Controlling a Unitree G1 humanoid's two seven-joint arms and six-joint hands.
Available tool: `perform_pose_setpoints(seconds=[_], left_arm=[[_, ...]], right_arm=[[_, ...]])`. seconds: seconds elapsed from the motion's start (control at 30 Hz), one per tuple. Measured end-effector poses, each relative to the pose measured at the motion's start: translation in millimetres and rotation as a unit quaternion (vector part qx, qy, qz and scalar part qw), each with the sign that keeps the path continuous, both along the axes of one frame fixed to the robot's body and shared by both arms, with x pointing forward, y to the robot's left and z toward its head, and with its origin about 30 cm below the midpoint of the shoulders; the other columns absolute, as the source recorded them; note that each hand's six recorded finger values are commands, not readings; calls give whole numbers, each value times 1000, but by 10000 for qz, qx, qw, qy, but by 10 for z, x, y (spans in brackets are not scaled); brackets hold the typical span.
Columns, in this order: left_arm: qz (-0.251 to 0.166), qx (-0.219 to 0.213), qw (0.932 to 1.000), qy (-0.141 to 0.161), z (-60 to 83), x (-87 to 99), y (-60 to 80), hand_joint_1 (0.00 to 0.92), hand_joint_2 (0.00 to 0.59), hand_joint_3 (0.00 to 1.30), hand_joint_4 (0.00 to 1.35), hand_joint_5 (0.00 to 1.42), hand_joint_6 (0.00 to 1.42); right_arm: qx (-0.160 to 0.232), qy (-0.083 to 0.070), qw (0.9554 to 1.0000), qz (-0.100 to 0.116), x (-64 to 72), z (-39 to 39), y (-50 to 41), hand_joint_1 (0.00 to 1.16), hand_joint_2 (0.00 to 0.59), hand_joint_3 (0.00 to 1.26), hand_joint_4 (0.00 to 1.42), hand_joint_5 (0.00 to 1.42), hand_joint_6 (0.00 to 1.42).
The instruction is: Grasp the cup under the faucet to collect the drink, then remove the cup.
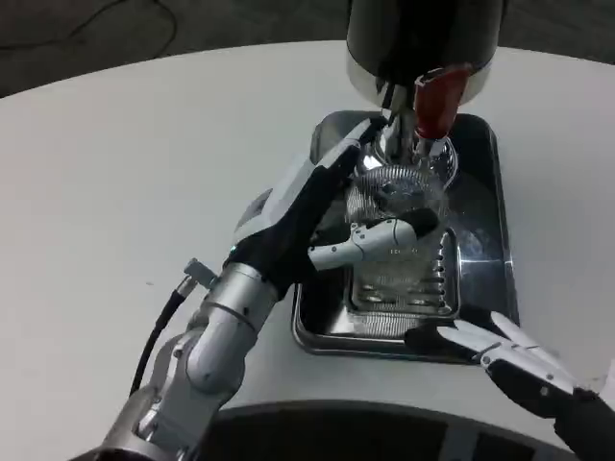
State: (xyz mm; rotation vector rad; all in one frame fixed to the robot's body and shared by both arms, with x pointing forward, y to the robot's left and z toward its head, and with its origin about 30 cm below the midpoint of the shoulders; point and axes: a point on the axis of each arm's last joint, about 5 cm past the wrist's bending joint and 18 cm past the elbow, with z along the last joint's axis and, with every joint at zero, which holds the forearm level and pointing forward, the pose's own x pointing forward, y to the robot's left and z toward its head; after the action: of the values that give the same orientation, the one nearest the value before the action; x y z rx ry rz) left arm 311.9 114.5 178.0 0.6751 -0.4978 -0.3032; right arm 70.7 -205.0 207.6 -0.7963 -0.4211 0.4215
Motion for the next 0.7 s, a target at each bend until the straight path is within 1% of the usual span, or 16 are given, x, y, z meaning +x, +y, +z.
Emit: perform_pose_setpoints(seconds=[0.2, 0.37, 0.5, 0.6, 0.7], left_arm=[[-51, -30, 10000, 16, -7, -7, 11, 181, 0, 5, 0, 40, 37], [-38, -19, 10000, 38, -34, -26, 29, 190, 0, 0, 0, 30, 20], [-44, -17, 10000, 1, -27, -37, 35, 193, 0, 0, 0, 27, 15], [-37, 3, 10000, -41, -26, -62, 40, 200, 7, 0, 0, 34, 13], [43, -32, 10000, -1, -51, -104, 67, 195, 14, 0, 0, 38, 21]], right_arm=[[25, -3, 10000, -21, -15, -6, 1, 615, 432, 184, 114, 2, 0], [20, -26, 10000, -32, -19, -3, -4, 616, 432, 184, 115, 3, 0], [22, -23, 10000, -35, -21, -4, -5, 616, 432, 184, 115, 3, 0], [21, -13, 10000, -36, -26, -6, -5, 616, 432, 184, 115, 3, 0], [14, -22, 10000, -34, -30, -5, -6, 616, 432, 184, 115, 3, 0]])
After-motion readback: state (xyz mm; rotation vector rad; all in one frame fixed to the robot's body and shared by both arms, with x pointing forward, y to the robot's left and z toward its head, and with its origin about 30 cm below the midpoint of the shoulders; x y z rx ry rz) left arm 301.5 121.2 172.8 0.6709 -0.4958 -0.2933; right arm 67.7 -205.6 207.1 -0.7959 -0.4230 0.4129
